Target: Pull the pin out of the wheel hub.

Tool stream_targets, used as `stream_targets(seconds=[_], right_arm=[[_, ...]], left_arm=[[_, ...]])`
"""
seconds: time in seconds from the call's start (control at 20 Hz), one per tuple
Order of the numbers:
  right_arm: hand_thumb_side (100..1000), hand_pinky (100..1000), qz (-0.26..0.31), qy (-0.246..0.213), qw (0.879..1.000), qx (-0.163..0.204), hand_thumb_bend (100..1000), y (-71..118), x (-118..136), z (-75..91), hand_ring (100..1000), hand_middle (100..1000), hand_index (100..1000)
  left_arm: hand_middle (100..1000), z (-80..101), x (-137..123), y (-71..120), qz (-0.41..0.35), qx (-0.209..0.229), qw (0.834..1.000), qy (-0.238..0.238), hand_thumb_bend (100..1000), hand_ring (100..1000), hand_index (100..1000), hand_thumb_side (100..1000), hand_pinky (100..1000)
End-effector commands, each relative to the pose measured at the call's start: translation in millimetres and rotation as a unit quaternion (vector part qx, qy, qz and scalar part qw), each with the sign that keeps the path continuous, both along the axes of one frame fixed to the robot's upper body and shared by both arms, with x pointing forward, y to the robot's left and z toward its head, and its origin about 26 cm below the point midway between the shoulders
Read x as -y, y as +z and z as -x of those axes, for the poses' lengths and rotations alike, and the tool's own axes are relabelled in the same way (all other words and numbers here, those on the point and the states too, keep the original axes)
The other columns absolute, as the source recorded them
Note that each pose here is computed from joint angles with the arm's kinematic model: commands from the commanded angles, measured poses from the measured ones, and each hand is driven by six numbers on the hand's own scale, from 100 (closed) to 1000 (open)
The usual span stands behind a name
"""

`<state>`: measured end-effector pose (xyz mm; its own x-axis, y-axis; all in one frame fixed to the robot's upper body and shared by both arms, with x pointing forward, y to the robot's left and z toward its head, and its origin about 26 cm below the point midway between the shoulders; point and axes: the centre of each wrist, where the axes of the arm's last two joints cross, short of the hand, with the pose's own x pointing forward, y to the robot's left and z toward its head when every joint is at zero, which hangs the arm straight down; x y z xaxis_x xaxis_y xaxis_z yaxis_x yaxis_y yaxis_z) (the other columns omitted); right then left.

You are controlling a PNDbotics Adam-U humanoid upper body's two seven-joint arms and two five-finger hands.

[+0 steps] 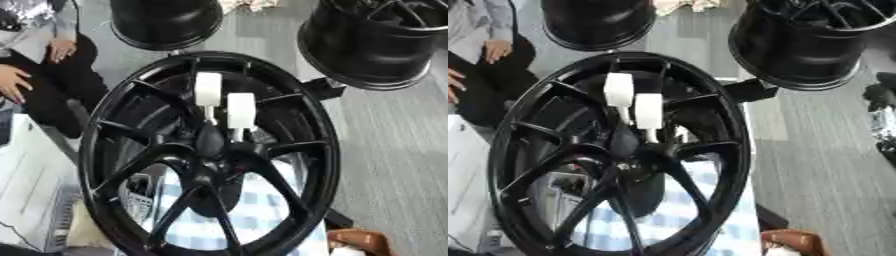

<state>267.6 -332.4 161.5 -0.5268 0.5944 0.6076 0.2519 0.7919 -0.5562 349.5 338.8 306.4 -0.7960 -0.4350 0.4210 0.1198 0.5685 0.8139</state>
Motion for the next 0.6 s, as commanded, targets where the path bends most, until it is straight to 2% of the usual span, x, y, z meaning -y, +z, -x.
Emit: stream_targets(seconds=[0.05,0.15,0.25,0.6], right_arm=[[316,890,0.102,-0.007,0.994,0.038,100,32.9,10.8,-2.2,744,675,799],[205,893,0.156,-0.006,0.986,0.054,100,50.7,15.0,-4.7,753,683,800],[150,895,0.202,-0.007,0.978,0.058,100,66.8,18.0,-6.2,761,688,801],[135,905,0.345,0.015,0.938,0.027,100,117.9,16.1,-9.6,793,717,805]], left_arm=[[640,15.9,10.0,2.8,0.1,0.034,0.994,0.007,100,737,849,553,862],[638,24.3,17.0,-9.1,0.149,0.028,0.988,0.009,100,737,849,585,864],[635,31.1,21.8,-20.9,0.185,0.016,0.982,0.014,100,734,849,624,866],[635,45.4,28.4,-51.8,0.291,-0.013,0.956,0.039,100,733,851,655,868]])
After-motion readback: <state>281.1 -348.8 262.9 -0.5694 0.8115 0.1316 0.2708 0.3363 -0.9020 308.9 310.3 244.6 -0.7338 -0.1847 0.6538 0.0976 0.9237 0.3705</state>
